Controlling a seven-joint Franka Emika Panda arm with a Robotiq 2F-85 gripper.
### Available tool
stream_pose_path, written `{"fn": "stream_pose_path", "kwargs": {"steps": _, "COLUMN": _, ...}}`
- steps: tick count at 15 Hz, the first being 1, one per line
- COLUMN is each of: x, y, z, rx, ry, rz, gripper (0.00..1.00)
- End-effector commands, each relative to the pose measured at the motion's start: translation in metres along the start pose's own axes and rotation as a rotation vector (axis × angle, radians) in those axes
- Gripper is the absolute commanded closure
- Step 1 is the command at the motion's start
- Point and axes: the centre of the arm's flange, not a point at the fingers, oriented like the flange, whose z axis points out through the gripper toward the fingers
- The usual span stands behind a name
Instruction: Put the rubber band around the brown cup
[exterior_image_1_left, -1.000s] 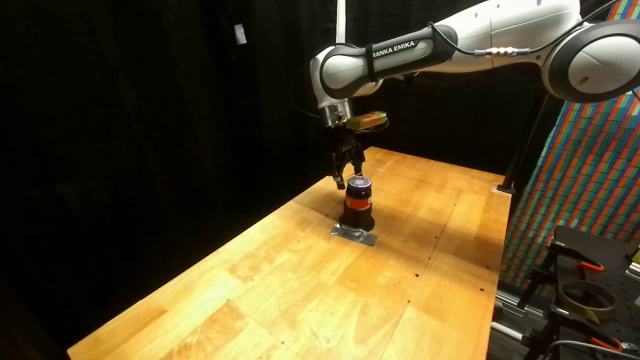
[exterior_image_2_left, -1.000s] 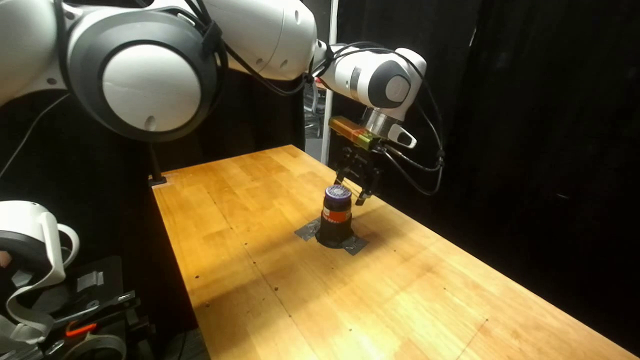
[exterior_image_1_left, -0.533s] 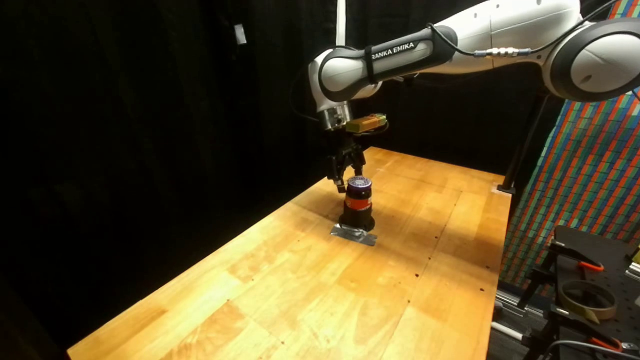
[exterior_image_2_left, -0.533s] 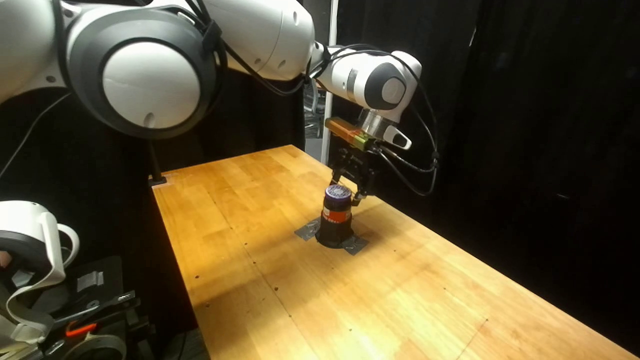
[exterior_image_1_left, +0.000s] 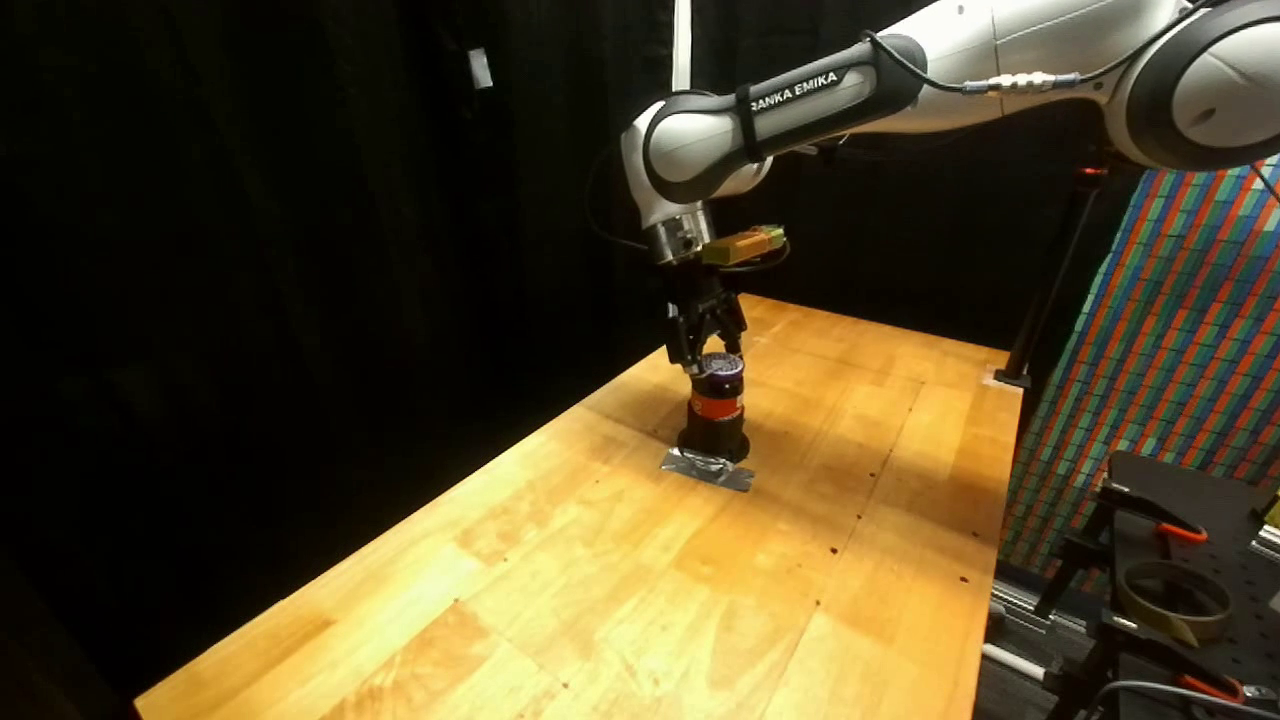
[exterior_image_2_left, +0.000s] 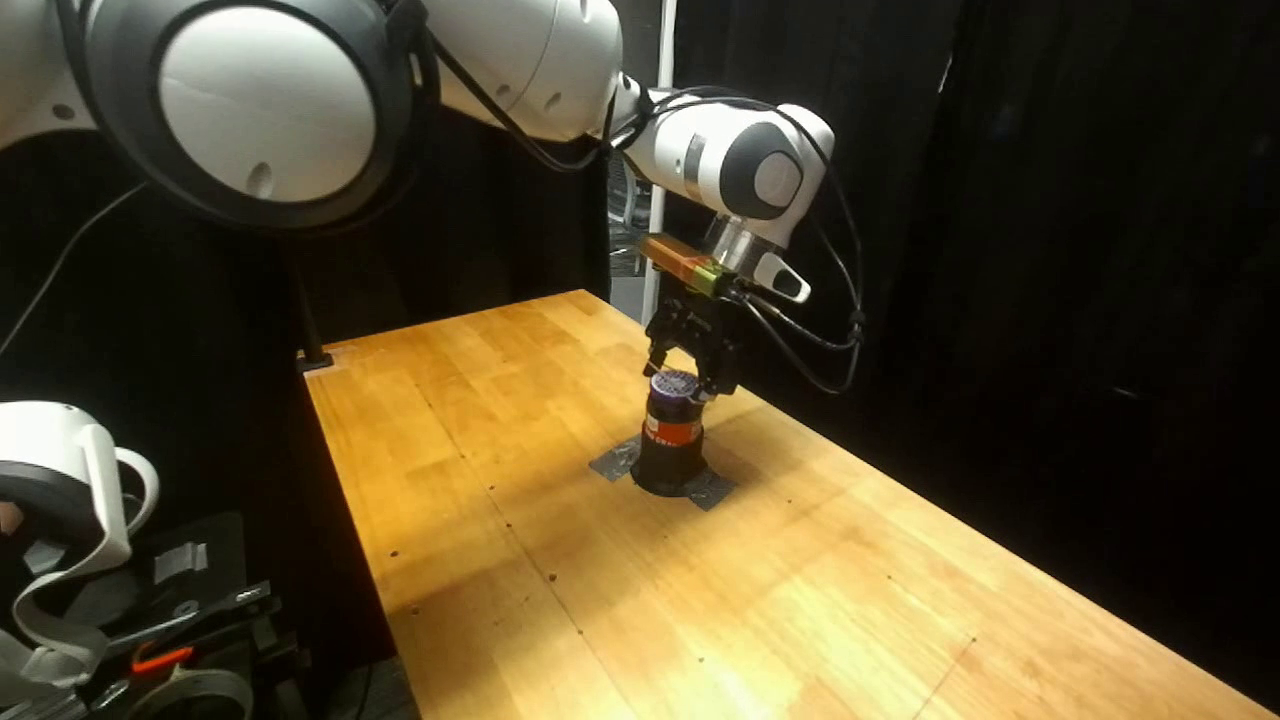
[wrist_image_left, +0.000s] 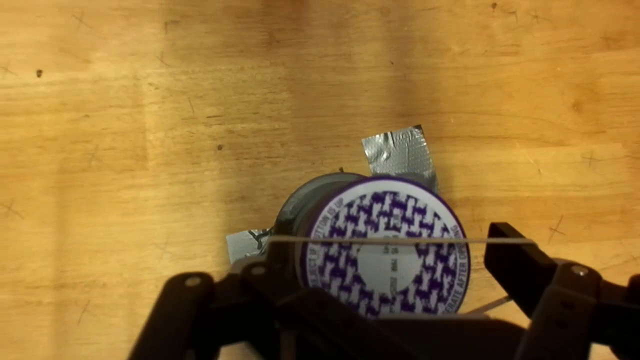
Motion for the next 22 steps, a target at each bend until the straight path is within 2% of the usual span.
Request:
{"fn": "stream_pose_path", "kwargs": {"steps": 1, "x": -0.046, "y": 0.001, "z": 0.006, "rx": 0.0, "ry": 0.0, "rz": 0.027, "gripper": 0.0}}
{"fn": "stream_pose_path", "kwargs": {"steps": 10, "x": -0.078, "y": 0.005, "z": 0.032, "rx": -0.024, "ry": 0.061, "rz": 0.079, "gripper": 0.0}}
{"fn": "stream_pose_path", "kwargs": {"steps": 11, "x": -0.081, "y": 0.006, "z": 0.034, "rx": -0.03, "ry": 0.073, "rz": 0.08, "gripper": 0.25}}
{"fn": "stream_pose_path", "kwargs": {"steps": 12, "x": -0.084, "y": 0.006, "z": 0.037, "rx": -0.033, "ry": 0.086, "rz": 0.082, "gripper": 0.26}}
{"fn": "stream_pose_path", "kwargs": {"steps": 13, "x": -0.089, "y": 0.007, "z": 0.038, "rx": -0.032, "ry": 0.098, "rz": 0.083, "gripper": 0.32}}
{"fn": "stream_pose_path", "kwargs": {"steps": 17, "x": -0.106, "y": 0.011, "z": 0.046, "rx": -0.03, "ry": 0.158, "rz": 0.096, "gripper": 0.65}}
{"fn": "stream_pose_path", "kwargs": {"steps": 20, "x": -0.118, "y": 0.014, "z": 0.057, "rx": -0.043, "ry": 0.259, "rz": 0.144, "gripper": 0.87}}
{"fn": "stream_pose_path", "kwargs": {"steps": 22, "x": -0.13, "y": 0.015, "z": 0.064, "rx": -0.06, "ry": 0.369, "rz": 0.184, "gripper": 0.98}}
